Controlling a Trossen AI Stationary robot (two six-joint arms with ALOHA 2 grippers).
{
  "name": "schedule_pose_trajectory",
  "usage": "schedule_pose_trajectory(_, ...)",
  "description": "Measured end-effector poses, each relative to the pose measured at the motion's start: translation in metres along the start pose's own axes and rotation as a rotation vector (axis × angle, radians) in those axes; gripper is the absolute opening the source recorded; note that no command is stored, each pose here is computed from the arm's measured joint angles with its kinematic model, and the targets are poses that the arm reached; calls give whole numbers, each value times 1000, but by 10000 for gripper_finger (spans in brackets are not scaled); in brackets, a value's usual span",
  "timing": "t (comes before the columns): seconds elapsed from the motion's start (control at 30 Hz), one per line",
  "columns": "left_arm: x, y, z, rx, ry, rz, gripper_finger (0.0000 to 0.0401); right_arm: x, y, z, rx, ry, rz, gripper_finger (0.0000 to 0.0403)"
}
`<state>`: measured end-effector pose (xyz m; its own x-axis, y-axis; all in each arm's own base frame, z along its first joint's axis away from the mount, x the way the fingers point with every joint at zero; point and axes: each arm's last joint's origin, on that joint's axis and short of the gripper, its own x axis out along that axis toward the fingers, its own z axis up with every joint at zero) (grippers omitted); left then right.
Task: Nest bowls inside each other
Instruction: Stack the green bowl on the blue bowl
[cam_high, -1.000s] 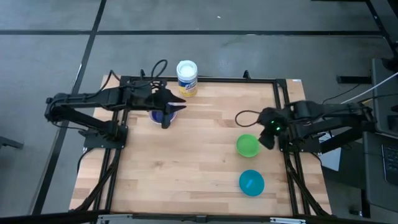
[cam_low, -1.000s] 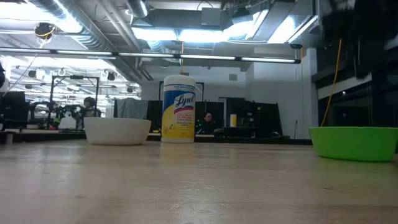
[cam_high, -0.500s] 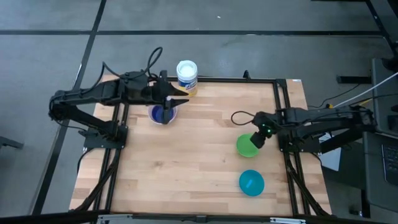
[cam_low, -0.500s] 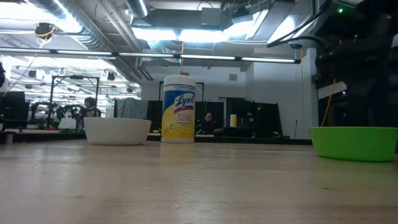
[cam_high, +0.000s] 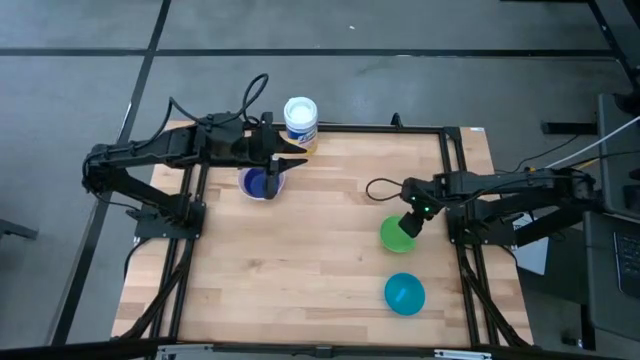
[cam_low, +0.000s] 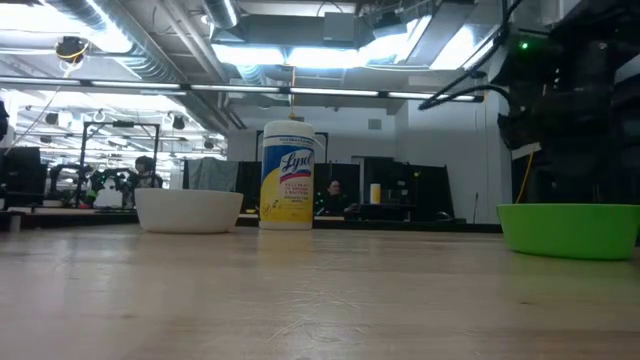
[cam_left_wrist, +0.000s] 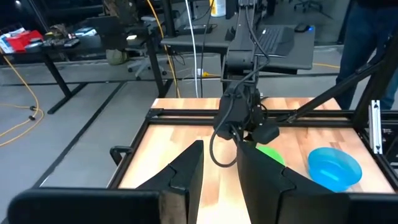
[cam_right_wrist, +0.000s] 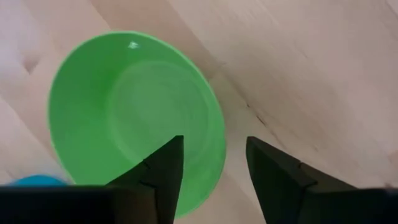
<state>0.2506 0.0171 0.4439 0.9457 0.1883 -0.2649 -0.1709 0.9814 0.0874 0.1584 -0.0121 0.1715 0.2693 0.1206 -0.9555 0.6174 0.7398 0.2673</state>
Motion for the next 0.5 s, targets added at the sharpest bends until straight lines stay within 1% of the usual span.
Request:
schedule_pose_trajectory(0.1,0,0,-2,-15,18,1,93,6,0,2,16,21,-30,176)
schedule_pose_trajectory(0.17,0,0,-5,-41,48,18,90,11,-1,3,25,41,-61,155)
schedule_pose_trajectory(0.2,-1,1,-6,-59,66,32,89,14,-1,4,26,51,-69,136)
schedule_pose_trajectory(0.27,-1,1,-11,-92,107,65,85,20,1,7,16,64,-72,76)
schedule_pose_trajectory(0.3,-1,2,-13,-107,129,87,83,23,2,9,4,63,-59,42)
schedule_pose_trajectory(0.33,-3,3,-15,-115,152,111,81,26,4,12,-6,51,-38,21)
schedule_pose_trajectory(0.43,-12,6,-23,-145,233,236,74,32,10,23,13,-10,15,10)
schedule_pose_trajectory(0.5,-22,7,-31,-166,307,331,66,31,14,32,28,-73,24,7)
